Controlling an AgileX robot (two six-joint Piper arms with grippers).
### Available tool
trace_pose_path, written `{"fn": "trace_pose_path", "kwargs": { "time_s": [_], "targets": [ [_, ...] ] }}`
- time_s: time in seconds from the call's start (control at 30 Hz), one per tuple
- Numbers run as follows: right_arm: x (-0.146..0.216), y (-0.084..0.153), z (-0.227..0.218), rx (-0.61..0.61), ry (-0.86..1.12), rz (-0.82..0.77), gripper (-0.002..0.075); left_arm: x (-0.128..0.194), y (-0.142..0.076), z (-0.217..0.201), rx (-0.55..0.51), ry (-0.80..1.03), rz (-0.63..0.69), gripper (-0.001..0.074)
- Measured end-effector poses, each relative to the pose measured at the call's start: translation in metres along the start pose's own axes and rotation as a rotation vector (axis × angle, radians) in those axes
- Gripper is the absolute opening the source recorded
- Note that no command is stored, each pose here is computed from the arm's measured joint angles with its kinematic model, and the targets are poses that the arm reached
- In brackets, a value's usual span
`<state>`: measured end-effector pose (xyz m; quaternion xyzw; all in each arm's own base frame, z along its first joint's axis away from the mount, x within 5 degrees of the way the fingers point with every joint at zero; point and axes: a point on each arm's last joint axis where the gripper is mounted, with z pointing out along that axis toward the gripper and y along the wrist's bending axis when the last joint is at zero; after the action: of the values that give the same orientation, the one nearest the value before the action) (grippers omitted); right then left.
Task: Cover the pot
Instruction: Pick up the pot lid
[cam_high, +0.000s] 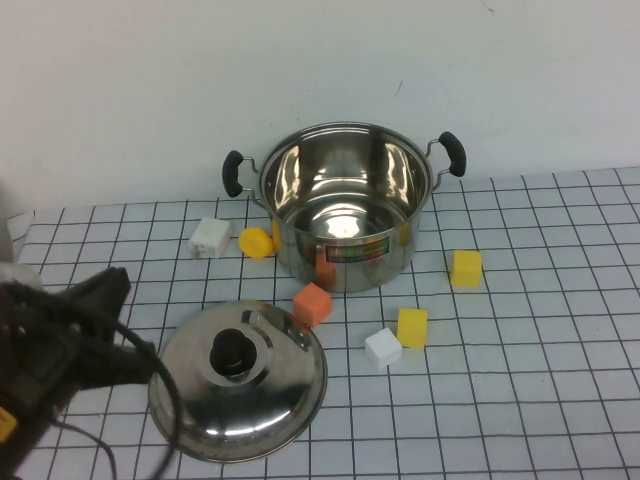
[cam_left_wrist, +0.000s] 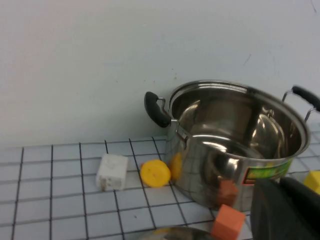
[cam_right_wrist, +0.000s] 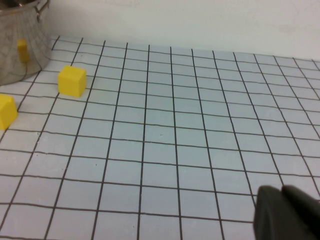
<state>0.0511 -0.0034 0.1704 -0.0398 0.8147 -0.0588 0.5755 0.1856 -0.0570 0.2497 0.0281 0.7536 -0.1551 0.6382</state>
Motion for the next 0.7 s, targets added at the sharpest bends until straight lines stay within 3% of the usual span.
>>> {"fn": "trace_pose_path", "kwargs": {
  "time_s": [0.1, 0.2, 0.4, 0.47, 0.7],
  "targets": [
    [0.0, 0.0, 0.0, 0.0, 0.0, 0.0, 0.0009, 0.016, 0.001, 0.007, 0.023, -0.018, 0.074, 0.0015],
    [0.0, 0.0, 0.0, 0.0, 0.0, 0.0, 0.0009, 0.026, -0.001, 0.021, 0.059, -0.035, 0.133, 0.0103],
    [0.0, 0.0, 0.0, 0.0, 0.0, 0.0, 0.0009, 0.062, 0.004, 0.053, 0.066, -0.005, 0.148, 0.0486],
    [0.0, 0.0, 0.0, 0.0, 0.0, 0.0, 0.0009, 0.08, 0.007, 0.064, 0.057, 0.053, 0.155, 0.057],
    [0.0, 0.0, 0.0, 0.0, 0.0, 0.0, 0.0009, 0.137, 0.013, 0.092, 0.065, 0.218, 0.177, 0.0619]
  ]
}}
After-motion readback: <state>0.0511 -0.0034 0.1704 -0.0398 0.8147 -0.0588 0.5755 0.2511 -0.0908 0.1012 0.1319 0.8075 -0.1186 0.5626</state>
